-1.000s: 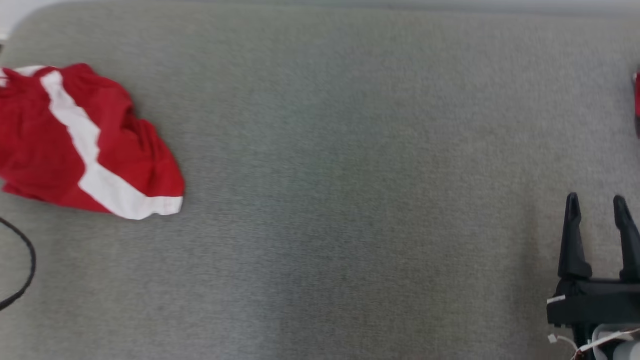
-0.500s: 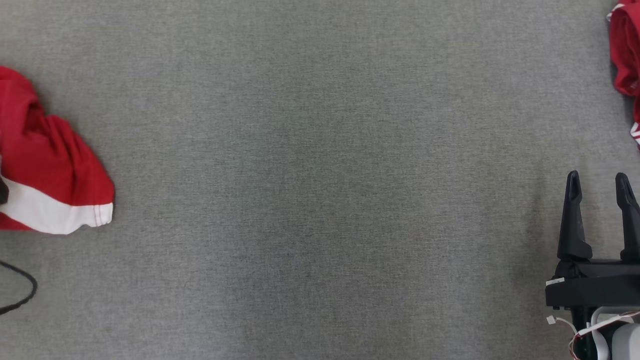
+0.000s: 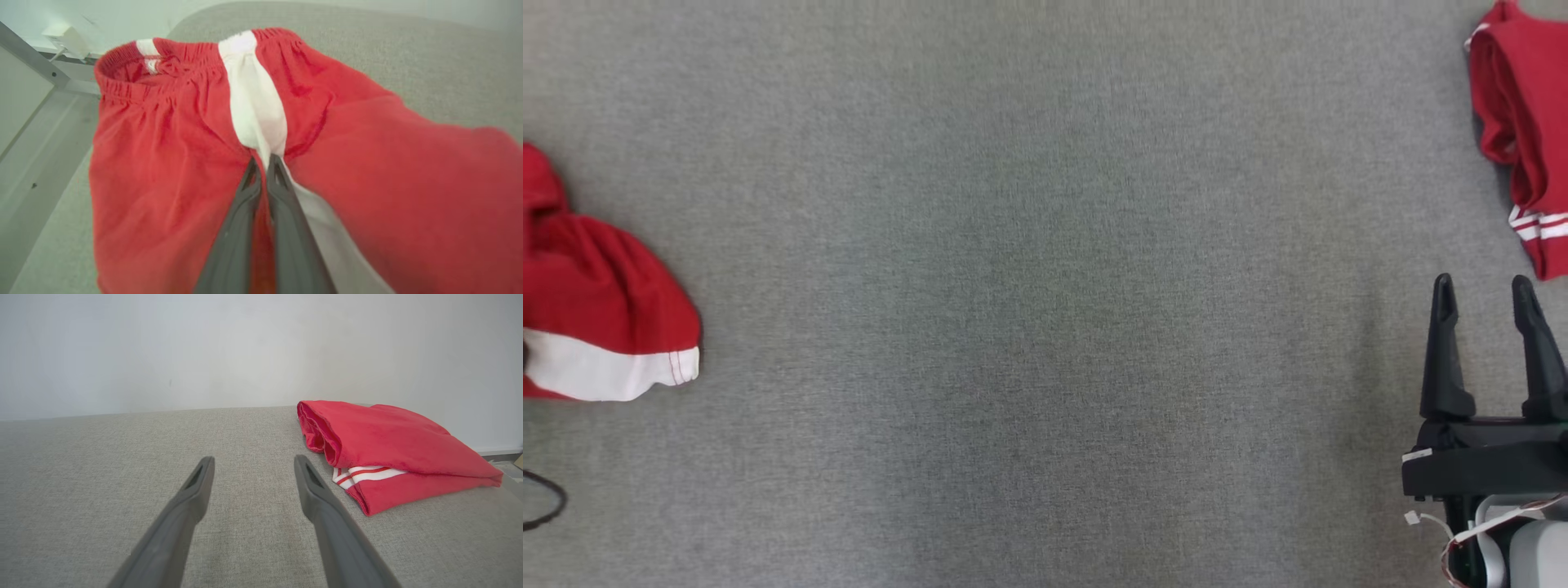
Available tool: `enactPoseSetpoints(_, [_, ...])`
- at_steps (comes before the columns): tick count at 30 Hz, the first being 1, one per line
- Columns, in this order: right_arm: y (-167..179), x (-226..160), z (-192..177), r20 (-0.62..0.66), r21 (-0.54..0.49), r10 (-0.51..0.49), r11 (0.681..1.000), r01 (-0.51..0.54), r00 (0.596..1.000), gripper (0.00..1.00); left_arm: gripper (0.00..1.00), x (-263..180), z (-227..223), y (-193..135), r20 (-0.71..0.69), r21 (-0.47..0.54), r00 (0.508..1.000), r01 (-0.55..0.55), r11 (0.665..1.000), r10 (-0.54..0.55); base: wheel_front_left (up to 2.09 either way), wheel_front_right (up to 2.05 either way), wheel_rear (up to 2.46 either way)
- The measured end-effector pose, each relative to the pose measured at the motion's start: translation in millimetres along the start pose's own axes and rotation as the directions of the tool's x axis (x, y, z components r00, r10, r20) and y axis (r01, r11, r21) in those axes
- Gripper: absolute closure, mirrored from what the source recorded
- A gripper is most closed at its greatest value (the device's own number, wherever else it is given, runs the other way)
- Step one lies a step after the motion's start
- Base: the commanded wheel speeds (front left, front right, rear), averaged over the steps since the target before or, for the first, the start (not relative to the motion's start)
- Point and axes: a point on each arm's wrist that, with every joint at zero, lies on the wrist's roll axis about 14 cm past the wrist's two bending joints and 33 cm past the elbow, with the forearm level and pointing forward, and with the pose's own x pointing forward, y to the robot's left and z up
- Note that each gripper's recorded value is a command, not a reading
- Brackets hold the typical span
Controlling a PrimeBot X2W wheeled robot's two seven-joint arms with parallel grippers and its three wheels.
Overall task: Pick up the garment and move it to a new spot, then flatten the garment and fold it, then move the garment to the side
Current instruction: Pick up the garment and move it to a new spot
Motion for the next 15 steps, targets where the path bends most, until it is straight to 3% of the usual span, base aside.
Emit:
enactPoseSetpoints(4, [4.4,-4.6,5.9,0.019,0.020,0.009,1.000,-0.010,1.000,0.00,1.00,-13.4,54.8,3.9,0.192,0.056,0.981,-0.006,0.998,-0.005,0.00,0.00,0.00])
enactPoseSetpoints(8, [10.7,-13.8,9.2,0.032,0.050,0.022,0.998,-0.024,0.999,0.00,1.00,-36.8,116.0,-10.2,0.374,0.116,0.925,0.019,0.993,-0.062,0.00,0.00,0.00])
enactPoseSetpoints(15, [15.6,-30.4,24.3,0.082,0.102,0.026,0.994,-0.035,0.996,0.00,1.00,-103.0,221.3,-68.0,0.620,0.239,0.748,0.104,0.965,-0.235,0.00,0.00,0.00])
